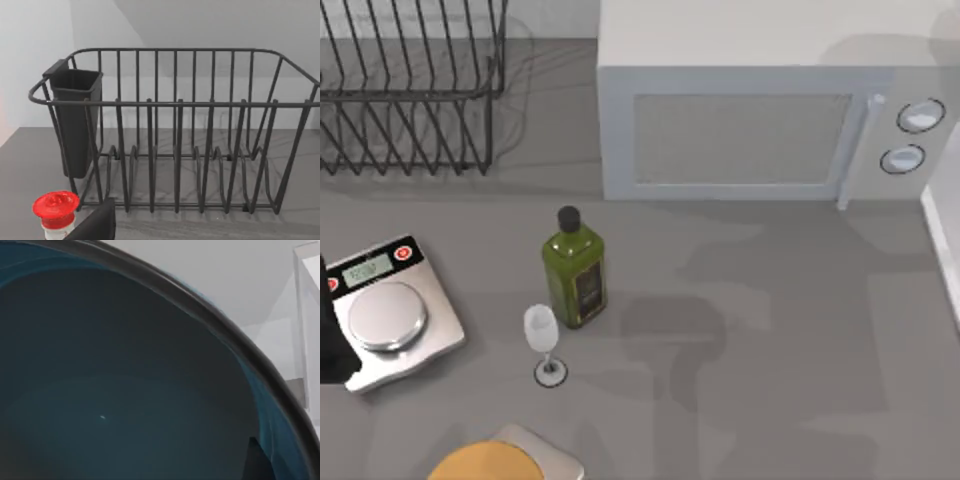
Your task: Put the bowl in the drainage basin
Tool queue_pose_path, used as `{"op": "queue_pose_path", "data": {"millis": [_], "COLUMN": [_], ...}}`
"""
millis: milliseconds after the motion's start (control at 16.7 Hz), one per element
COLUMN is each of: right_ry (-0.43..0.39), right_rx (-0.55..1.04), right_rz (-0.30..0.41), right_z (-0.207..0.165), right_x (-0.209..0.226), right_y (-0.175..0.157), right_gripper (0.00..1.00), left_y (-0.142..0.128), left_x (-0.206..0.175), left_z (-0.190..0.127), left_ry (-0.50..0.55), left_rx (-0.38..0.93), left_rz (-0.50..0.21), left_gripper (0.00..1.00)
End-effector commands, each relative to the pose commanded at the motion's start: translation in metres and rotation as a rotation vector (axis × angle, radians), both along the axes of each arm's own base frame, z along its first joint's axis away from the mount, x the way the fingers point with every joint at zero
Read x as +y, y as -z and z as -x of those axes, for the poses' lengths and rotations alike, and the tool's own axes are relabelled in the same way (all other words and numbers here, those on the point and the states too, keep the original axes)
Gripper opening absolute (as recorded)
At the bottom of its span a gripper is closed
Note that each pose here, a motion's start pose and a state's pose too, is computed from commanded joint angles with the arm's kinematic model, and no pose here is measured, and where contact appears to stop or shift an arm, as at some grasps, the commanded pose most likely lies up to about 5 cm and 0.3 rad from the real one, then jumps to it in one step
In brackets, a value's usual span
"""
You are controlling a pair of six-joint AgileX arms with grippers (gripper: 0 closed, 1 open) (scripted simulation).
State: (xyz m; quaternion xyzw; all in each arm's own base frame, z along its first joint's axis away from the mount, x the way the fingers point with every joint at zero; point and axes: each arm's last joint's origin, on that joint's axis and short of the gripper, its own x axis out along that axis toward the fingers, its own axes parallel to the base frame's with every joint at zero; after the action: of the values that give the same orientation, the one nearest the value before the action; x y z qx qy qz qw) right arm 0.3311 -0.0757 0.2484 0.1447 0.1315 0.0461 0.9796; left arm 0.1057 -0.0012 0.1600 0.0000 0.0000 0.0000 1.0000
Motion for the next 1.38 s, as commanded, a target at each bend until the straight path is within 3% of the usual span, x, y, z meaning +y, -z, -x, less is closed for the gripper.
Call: {"op": "queue_pose_path", "data": {"millis": [300, 540, 1020, 1380], "right_ry": [0.071, 0.1, 0.1, 0.102], "right_rx": [-0.202, -0.26, -0.259, -0.25], "right_rz": [0.197, 0.286, 0.288, 0.286], "right_z": [0.041, 0.062, 0.062, 0.05], "right_x": [-0.046, -0.06, -0.061, -0.07], "right_y": [0.028, 0.039, 0.043, 0.101], "right_gripper": [0.0, 0.0, 0.0, 0.0], "left_y": [0.0, 0.0, 0.0, 0.0], "left_x": [0.0, 0.0, 0.0, 0.0], "left_z": [0.0, 0.0, 0.0, 0.0], "left_ry": [0.0, 0.0, 0.0, 0.0], "left_rx": [0.0, 0.0, 0.0, 0.0], "left_rz": [0.0, 0.0, 0.0, 0.0], "left_gripper": [1.0, 1.0, 1.0, 1.0]}}
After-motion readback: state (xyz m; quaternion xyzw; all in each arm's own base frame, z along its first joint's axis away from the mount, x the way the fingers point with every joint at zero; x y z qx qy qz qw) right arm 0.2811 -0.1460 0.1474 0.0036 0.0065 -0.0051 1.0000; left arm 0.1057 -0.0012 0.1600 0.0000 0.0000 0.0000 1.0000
